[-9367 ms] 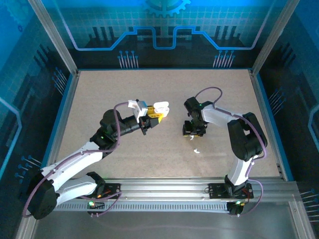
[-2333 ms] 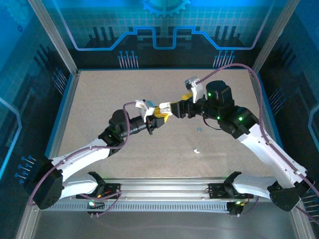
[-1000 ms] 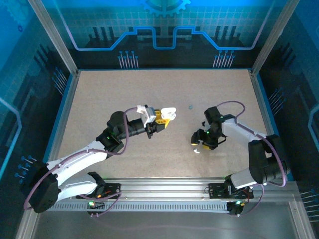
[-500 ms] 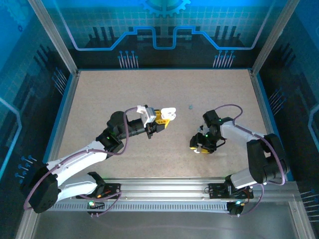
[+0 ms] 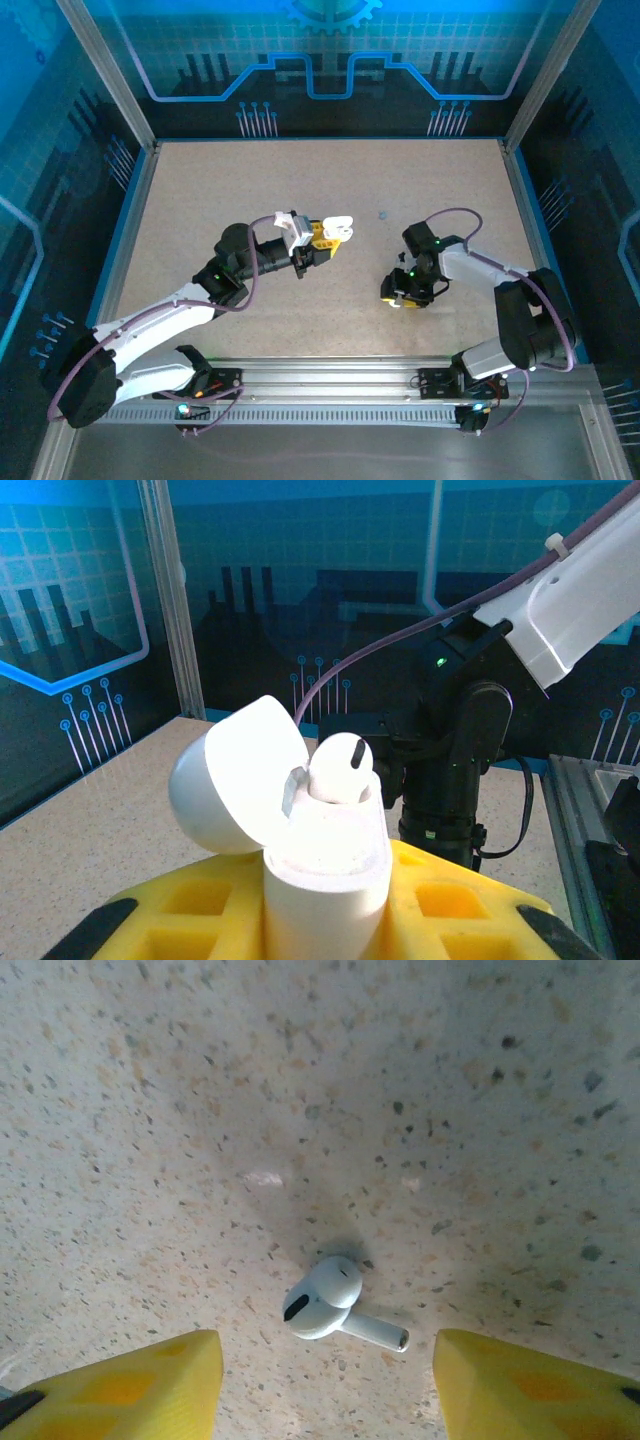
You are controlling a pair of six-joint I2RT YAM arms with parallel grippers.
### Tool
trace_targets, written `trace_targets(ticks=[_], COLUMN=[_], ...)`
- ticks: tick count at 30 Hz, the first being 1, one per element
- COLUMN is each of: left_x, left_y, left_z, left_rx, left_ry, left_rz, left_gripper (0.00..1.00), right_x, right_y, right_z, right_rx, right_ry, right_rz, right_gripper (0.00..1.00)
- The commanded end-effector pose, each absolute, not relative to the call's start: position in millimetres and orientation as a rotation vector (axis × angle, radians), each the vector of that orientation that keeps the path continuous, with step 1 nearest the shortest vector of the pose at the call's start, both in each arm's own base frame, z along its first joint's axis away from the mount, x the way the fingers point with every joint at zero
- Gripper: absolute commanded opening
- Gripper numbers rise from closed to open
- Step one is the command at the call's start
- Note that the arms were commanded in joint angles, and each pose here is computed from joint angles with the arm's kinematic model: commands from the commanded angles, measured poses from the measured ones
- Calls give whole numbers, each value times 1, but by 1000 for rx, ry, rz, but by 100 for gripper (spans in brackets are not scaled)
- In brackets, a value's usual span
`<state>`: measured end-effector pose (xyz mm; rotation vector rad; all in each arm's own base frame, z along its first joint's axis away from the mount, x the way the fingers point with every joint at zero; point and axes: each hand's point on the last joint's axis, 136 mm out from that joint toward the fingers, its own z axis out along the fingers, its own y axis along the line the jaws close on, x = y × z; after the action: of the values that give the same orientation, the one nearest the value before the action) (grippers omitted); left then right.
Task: Insert wireless bluetooth earbuds into charging case
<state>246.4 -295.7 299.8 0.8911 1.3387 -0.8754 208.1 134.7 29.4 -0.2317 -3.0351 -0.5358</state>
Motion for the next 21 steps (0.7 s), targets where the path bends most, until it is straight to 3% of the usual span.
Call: trace_targets(ticks=[1,21], left_x=[245,245], left_y=[-297,-296], left_z=[316,314], left_rx=[880,871], left_ry=[1298,1311], left_rz=[-875,-882], left_gripper=[26,27], right_x=[220,193], right_y=[137,147], right_z=[38,21], right_rx=[-178,-146], right_ry=[-3094,-2999], right_rz=[-530,-475], right_gripper=[59,54])
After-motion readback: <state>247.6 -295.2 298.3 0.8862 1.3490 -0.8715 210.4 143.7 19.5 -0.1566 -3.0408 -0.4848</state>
